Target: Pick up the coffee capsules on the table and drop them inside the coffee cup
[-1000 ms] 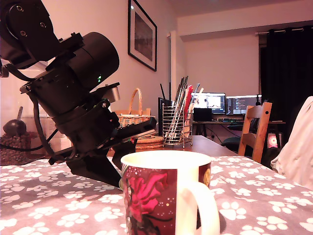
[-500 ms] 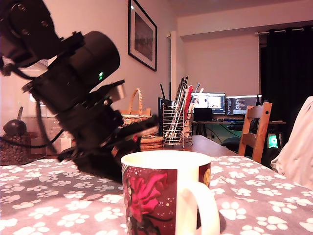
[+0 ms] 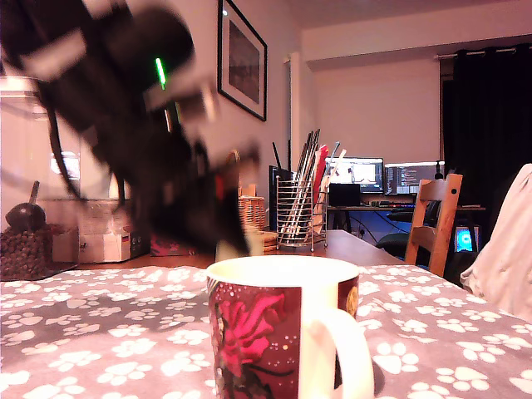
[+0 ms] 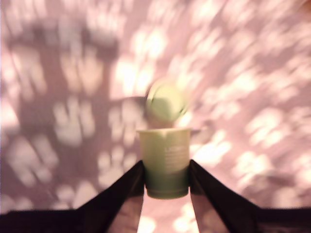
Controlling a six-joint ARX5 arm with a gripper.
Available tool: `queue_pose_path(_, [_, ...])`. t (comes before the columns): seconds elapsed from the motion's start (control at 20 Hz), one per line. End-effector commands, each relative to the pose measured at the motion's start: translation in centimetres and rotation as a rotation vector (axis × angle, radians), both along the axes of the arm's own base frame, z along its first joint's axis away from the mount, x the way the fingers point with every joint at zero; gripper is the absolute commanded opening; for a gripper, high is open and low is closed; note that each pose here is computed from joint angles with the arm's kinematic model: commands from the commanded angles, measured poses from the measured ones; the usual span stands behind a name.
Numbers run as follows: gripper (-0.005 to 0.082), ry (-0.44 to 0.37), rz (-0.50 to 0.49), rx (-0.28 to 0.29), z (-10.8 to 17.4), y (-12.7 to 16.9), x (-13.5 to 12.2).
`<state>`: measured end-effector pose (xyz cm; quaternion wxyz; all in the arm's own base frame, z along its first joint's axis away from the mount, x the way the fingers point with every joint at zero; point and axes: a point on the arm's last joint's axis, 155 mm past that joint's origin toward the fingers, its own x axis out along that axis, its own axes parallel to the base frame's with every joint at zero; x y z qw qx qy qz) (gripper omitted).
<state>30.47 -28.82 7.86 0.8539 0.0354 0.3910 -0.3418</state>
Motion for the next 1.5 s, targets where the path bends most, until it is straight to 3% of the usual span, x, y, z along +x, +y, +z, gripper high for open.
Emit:
queue_pose_path(0.0, [0.004, -0.03, -0.052, 0.007, 1.0, -0.2, -0.7])
queue_pose_path(0.25, [0.004, -0.089, -0.183, -0.02, 3.8, -1.2, -2.9])
queue_pose_path(0.5, [0.004, -0.132, -0.25, -0.059, 5.9, -2.2, -4.9])
queue_pose_path(0.7, [0.004, -0.165, -0.336, -0.124, 6.8, -2.8, -7.0])
queue_pose_path(1.1, [0.004, -0.173, -0.442, -0.209, 7.0, -2.0, -10.7])
queue_pose_path(1.45, [0.004, -0.139, -0.479, -0.221, 5.4, -0.6, -13.4])
